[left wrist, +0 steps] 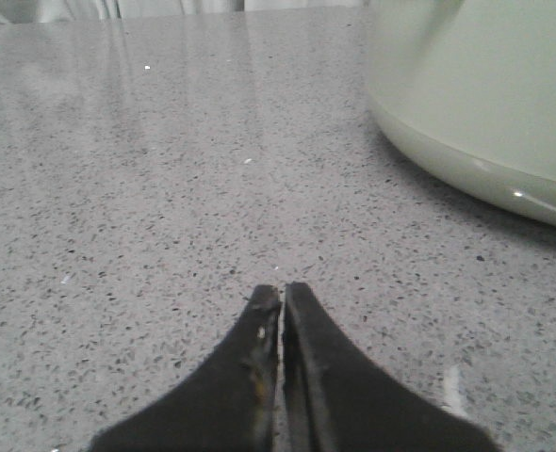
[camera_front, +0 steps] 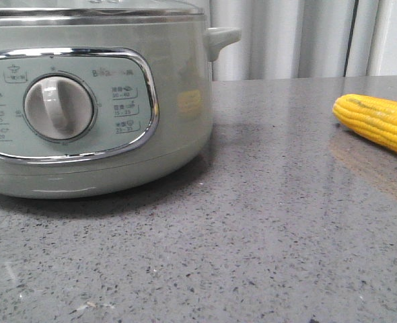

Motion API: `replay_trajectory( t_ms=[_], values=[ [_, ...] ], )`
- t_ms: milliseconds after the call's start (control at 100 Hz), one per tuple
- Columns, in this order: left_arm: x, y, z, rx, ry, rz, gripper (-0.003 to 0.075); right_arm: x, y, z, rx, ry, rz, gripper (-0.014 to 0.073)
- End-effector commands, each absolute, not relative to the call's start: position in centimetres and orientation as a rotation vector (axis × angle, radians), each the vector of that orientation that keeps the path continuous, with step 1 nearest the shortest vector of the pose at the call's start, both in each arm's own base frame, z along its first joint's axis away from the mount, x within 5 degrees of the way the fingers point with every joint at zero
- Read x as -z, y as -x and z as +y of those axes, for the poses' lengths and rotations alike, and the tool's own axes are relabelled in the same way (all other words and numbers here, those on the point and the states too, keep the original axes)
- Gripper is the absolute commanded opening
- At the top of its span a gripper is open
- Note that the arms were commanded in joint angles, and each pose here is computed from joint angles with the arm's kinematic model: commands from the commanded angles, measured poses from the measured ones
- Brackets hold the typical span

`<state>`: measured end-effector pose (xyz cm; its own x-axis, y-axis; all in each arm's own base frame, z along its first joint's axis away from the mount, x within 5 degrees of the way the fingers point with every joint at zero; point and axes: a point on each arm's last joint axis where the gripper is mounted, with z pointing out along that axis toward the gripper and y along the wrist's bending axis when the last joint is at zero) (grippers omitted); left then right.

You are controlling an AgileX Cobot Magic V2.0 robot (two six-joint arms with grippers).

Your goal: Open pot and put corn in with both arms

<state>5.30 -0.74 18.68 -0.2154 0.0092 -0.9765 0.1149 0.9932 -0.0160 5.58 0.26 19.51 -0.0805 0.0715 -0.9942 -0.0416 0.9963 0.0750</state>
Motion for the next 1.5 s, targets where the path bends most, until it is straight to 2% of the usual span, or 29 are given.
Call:
replay_trajectory(
  t_ms=[0, 1240, 1490],
  values=[
    [-18.39, -5.31, -0.8, 0.125, -0.076, 1.733, -0.002, -19.71, -5.51, 0.22, -0.085, -0.02, 1.569, -0.0065],
    [-18.34, -5.3, -0.77, 0.12, -0.071, 1.738, -0.002, -19.71, -5.51, 0.22, -0.085, -0.02, 1.569, -0.0065],
    [-18.34, -5.3, -0.77, 0.12, -0.071, 1.738, -0.002, -20.19, -5.5, 0.23, -0.087, -0.018, 1.517, -0.0065]
  ],
)
